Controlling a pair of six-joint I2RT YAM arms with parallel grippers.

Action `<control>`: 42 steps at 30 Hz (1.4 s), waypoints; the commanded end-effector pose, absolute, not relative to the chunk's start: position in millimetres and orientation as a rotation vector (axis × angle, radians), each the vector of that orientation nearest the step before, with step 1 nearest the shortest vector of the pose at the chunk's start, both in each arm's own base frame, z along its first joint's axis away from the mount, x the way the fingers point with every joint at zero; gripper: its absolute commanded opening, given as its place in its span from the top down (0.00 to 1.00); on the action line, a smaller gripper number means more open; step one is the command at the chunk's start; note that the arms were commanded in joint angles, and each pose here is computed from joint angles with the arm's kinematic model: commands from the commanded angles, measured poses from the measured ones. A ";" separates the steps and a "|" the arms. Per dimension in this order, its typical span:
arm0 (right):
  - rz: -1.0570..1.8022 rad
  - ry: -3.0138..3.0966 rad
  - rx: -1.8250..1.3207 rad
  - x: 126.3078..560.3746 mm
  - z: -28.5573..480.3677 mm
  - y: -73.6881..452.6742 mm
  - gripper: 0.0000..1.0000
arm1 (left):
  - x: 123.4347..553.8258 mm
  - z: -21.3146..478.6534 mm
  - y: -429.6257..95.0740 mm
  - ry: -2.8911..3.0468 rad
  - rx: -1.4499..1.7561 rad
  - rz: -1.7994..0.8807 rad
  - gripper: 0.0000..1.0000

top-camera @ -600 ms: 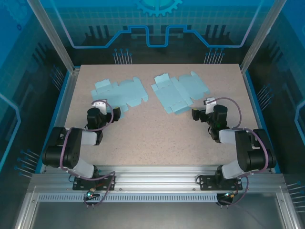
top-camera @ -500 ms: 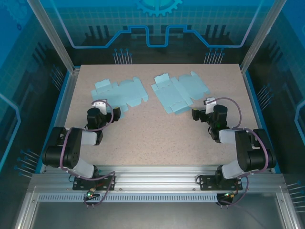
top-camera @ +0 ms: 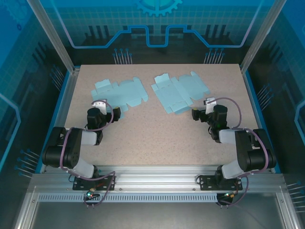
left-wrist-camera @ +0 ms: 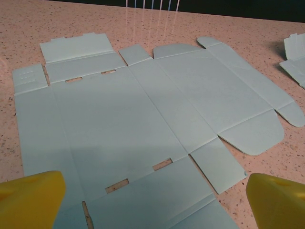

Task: Fold the paper box

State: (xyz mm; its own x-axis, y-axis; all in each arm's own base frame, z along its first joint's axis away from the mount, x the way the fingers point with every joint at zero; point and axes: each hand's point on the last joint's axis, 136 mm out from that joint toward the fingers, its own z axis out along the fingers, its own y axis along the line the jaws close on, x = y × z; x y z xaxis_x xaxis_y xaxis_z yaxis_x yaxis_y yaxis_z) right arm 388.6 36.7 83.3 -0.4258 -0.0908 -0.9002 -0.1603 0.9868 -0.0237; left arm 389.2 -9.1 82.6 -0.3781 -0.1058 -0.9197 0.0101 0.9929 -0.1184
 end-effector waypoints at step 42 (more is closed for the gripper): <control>0.025 2.199 0.161 371.1 142.5 6.3 0.00 | 370.6 188.4 -9.9 1.835 -0.188 -0.225 0.01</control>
